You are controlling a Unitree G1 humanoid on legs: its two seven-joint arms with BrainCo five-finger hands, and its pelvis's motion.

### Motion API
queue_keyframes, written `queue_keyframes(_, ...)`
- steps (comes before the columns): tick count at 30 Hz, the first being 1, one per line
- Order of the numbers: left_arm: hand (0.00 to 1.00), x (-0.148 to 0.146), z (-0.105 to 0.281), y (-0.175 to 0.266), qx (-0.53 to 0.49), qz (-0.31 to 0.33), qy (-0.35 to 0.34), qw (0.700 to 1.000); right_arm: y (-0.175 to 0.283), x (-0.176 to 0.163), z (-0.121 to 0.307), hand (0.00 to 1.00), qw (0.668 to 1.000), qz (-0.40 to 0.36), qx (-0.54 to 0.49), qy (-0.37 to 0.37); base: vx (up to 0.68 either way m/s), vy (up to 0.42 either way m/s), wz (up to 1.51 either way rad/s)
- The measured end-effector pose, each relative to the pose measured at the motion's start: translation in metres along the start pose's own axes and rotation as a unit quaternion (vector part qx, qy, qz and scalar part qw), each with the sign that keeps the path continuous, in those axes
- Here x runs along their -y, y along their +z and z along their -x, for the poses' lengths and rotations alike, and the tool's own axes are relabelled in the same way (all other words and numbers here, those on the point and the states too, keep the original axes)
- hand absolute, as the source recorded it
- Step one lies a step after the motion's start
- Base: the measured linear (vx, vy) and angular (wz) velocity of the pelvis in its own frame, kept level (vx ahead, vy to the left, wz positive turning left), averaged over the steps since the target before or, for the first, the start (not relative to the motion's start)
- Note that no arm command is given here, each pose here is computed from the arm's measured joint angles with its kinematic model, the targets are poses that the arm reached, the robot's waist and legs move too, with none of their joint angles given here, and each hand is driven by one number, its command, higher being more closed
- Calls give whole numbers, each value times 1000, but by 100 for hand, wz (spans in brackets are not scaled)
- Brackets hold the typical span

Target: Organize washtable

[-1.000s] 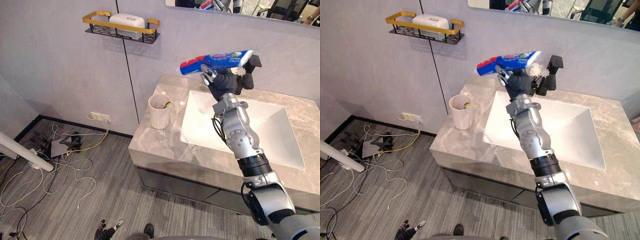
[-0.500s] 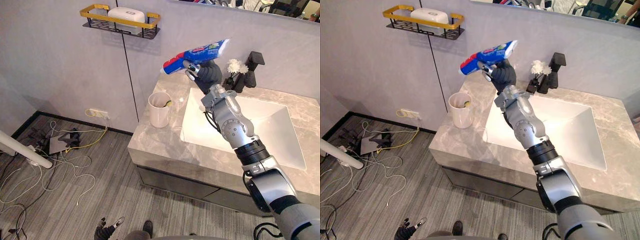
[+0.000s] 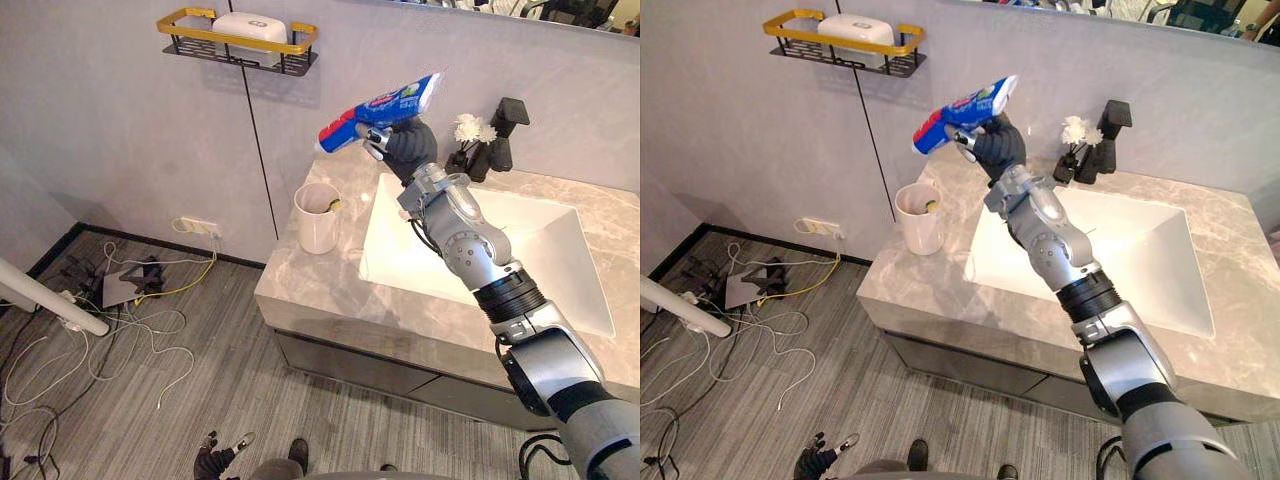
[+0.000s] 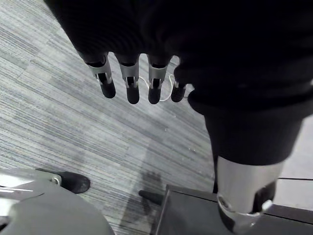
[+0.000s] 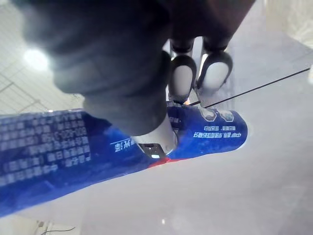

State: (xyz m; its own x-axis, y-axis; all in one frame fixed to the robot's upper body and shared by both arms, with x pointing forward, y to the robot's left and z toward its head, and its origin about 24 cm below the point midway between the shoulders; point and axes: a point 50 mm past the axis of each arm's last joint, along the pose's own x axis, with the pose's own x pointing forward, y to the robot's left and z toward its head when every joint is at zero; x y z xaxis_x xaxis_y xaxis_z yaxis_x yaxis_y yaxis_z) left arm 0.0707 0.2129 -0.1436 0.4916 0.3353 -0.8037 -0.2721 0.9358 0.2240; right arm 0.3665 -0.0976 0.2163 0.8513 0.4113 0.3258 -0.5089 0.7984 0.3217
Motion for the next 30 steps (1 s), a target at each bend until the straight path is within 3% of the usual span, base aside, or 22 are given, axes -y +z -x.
queue_keyframes(15,0,3,-1,0,0,-16,-9,1000,-45,16,14,100,996,-28,-71,-46,-2,-1,0)
queue_keyframes(30,0,0,1,-10,-19,-21,-8,1000,-59,16,17,100,994,-33,-93,-53,0,0,0)
